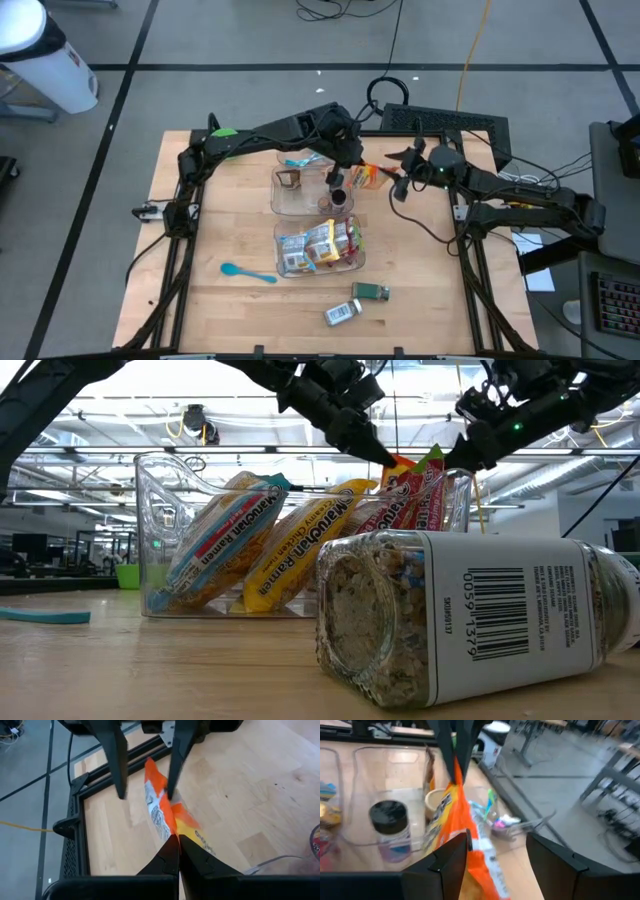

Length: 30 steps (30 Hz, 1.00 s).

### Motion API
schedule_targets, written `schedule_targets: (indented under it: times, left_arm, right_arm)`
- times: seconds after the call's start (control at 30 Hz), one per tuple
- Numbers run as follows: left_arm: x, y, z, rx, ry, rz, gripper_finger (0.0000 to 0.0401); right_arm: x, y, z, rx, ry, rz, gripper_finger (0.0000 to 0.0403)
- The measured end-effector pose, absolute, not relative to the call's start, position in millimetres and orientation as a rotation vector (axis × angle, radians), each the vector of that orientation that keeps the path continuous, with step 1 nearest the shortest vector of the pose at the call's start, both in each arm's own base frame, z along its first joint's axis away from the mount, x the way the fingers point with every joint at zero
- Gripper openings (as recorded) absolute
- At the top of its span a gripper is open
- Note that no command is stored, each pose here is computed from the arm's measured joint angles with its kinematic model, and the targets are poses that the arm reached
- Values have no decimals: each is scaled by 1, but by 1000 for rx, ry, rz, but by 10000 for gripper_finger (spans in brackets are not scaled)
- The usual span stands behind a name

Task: Pick & Place Food Item
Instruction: Put the orange noodle pack into the bottom transparent bin

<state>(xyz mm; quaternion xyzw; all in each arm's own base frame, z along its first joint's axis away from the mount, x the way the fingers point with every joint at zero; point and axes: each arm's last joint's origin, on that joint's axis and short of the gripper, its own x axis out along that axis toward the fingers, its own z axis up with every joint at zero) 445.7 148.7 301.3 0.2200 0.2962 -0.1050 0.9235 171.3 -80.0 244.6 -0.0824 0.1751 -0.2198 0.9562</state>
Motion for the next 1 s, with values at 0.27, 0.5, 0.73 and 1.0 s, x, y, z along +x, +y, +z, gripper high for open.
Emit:
schedule_targets:
  times: [0.27,0.5,0.73,1.0]
  left_arm:
    - [447,149,302,459,594,-210,0]
    - [447,149,303,460,593,-209,0]
    - [448,150,304,477,580,-205,0]
    - [450,150,306,489,562,-166,5]
  right_arm:
    - [169,-82,240,-132,392,-428,183]
    - [169,-82,240,-138,398,-426,118]
    - [168,-82,238,-136,415,-423,9]
    - [168,-82,238,-136,416,-426,2]
